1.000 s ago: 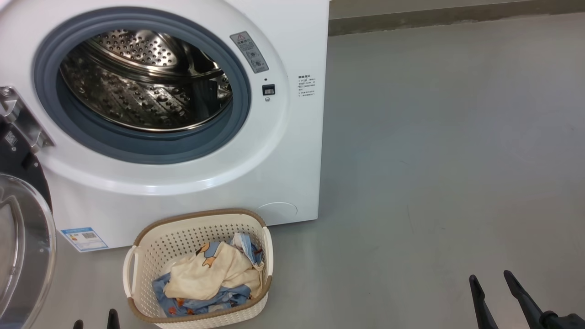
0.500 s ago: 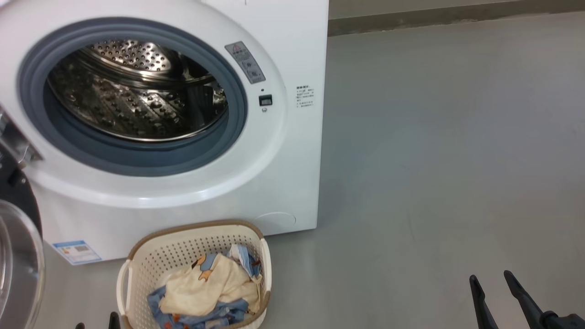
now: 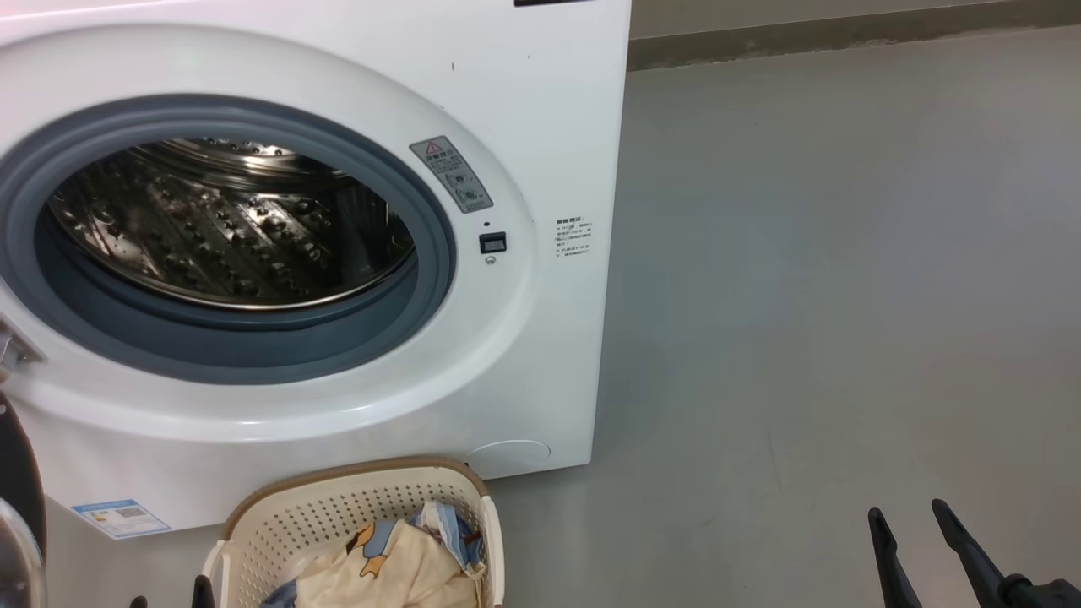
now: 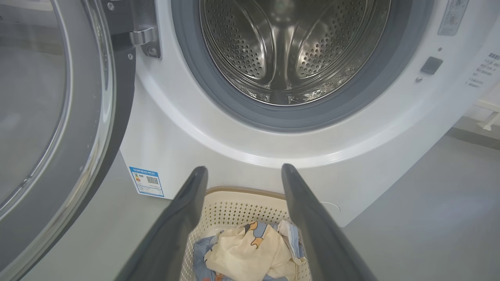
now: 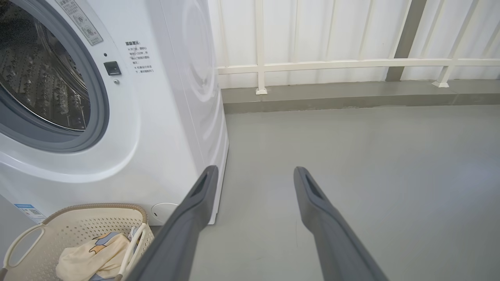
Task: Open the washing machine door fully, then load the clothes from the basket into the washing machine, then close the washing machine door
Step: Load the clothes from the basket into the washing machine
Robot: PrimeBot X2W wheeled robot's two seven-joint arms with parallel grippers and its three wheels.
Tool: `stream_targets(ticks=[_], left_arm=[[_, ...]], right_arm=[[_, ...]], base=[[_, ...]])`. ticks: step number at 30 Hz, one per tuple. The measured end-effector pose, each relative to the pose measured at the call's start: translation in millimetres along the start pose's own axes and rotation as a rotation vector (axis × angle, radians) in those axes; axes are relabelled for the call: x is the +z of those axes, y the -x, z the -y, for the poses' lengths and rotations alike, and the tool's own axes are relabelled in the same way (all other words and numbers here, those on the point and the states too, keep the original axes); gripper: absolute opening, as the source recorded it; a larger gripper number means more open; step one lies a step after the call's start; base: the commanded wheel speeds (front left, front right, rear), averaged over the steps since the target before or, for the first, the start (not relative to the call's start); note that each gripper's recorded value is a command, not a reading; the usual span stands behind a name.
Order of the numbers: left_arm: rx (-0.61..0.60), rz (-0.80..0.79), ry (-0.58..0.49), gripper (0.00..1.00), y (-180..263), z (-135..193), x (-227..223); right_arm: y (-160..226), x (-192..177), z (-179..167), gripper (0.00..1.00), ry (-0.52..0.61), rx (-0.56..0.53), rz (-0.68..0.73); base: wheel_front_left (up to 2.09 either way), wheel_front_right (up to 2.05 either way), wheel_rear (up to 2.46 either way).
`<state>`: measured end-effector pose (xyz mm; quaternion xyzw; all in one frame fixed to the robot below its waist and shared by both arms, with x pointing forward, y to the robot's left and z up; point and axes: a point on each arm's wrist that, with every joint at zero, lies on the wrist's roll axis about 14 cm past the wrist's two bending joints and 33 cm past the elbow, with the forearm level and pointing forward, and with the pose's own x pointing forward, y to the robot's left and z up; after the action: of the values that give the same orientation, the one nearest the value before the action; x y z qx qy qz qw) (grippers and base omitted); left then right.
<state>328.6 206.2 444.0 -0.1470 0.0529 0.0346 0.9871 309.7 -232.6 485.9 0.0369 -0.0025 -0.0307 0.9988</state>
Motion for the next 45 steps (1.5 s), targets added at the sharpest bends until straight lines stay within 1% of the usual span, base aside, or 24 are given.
stream_targets(ticks=[22, 27, 34, 40, 45], left_arm=[[-0.014, -0.028, 0.01, 1.0, -3, 6, -9], [-0.015, -0.097, 0.018, 1.0, -4, 7, -30], [-0.054, -0.152, 0.021, 1.0, -26, 23, -48], [-0.074, -0.279, 0.009, 1.0, -42, 31, -88], [-0.097, -0.358, 0.005, 1.0, -65, 41, -114]], right_arm=[[-3, -2, 1, 1.0, -0.006, -0.009, -0.006], [-5, -4, 2, 1.0, -0.007, -0.017, -0.013], [-16, -6, 7, 1.0, -0.004, -0.034, -0.022], [-25, -14, 11, 1.0, -0.005, -0.056, -0.048], [-38, -22, 9, 1.0, -0.012, -0.059, -0.067]], base=[[0.01, -0.01, 0.0], [0.0, 0.0, 0.0], [0.0, 0.0, 0.0], [0.0, 0.0, 0.0], [0.0, 0.0, 0.0]])
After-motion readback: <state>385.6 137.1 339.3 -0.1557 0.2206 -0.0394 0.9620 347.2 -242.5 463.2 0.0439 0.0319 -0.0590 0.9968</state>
